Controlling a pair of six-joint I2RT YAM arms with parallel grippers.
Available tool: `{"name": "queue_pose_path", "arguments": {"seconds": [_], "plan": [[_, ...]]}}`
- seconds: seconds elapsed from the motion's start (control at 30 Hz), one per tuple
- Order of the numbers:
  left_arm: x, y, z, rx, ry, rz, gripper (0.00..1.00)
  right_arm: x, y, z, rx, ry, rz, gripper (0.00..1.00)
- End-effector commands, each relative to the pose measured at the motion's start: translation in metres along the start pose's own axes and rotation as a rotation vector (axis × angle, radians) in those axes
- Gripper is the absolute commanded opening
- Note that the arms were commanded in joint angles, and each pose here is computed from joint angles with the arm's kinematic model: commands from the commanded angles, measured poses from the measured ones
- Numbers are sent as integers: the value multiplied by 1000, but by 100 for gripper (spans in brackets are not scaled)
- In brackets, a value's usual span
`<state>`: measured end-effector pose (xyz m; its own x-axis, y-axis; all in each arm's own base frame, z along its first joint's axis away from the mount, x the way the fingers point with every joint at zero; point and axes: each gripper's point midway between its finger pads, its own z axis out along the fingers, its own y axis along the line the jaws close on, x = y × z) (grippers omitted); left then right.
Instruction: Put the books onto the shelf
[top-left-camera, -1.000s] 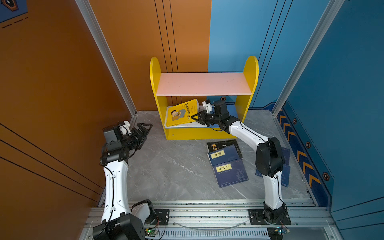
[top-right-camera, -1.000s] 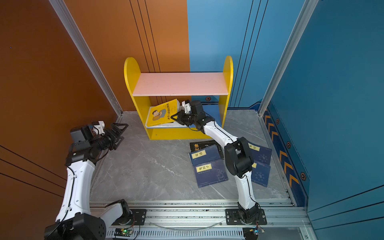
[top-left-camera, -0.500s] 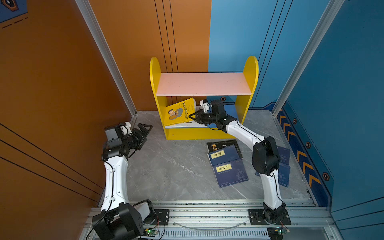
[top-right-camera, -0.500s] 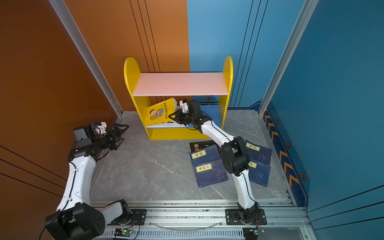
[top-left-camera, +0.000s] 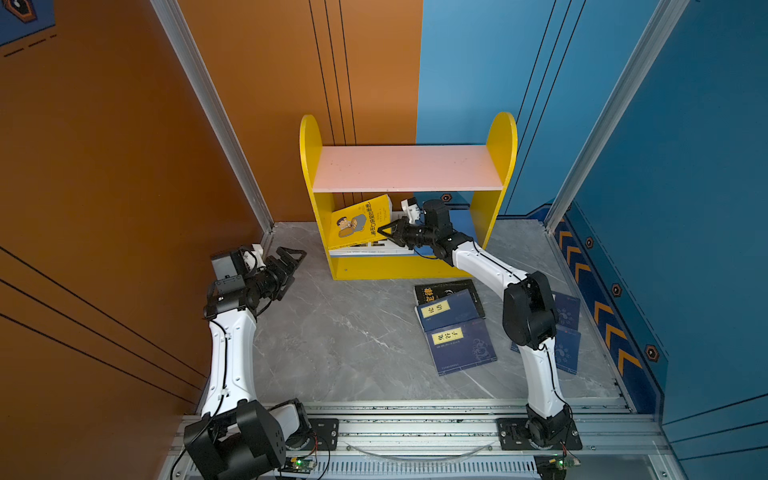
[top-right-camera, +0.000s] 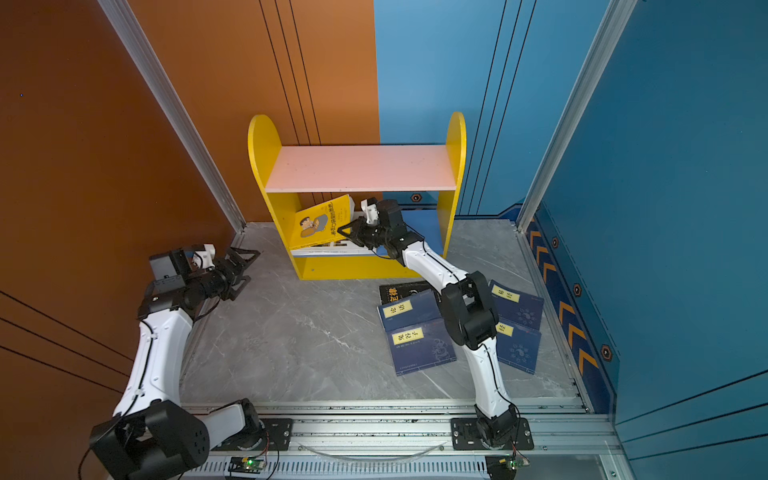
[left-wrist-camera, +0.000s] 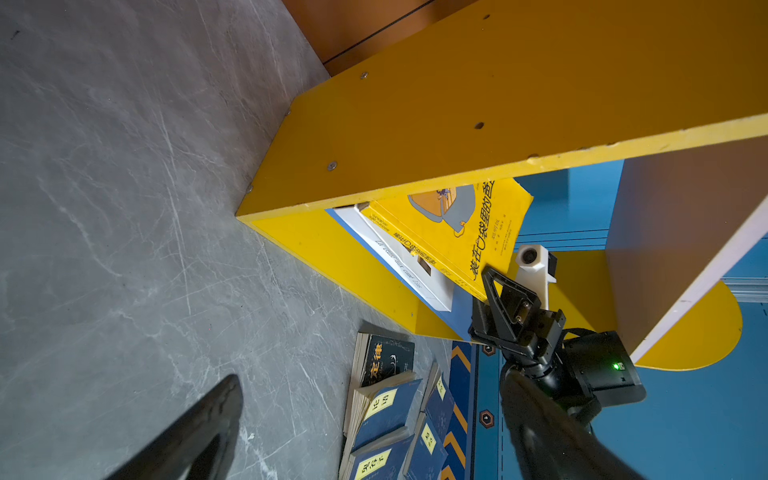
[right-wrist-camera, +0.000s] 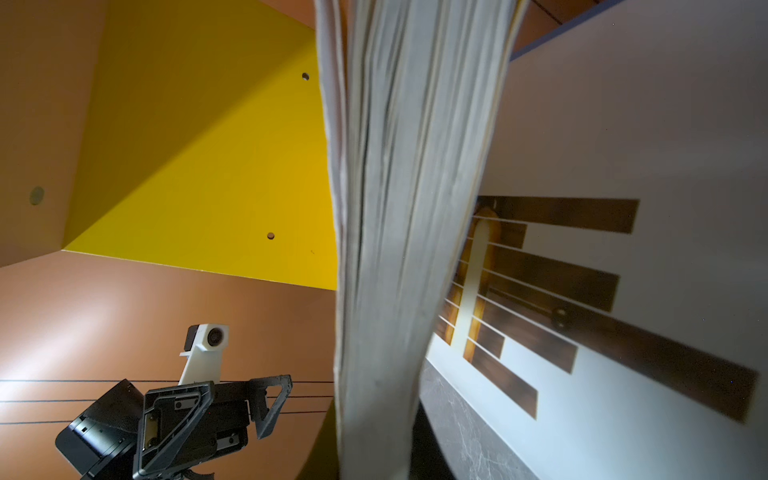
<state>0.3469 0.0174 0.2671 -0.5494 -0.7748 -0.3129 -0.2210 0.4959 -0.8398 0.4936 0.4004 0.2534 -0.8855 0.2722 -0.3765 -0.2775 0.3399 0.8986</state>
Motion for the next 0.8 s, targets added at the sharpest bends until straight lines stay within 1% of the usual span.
{"name": "queue_pose_path", "arguments": {"seconds": [0.0,0.3,0.77], "plan": [[1,0,1,17,10,18,98,-13,28,-2,-94,-50,-56,10],[0,2,2,10,6,15,98,-5,16,2,-60,-22,-53,10],[4,3,11,5,27,14,98,-4,20,-2,-89,1,-39,10]]}}
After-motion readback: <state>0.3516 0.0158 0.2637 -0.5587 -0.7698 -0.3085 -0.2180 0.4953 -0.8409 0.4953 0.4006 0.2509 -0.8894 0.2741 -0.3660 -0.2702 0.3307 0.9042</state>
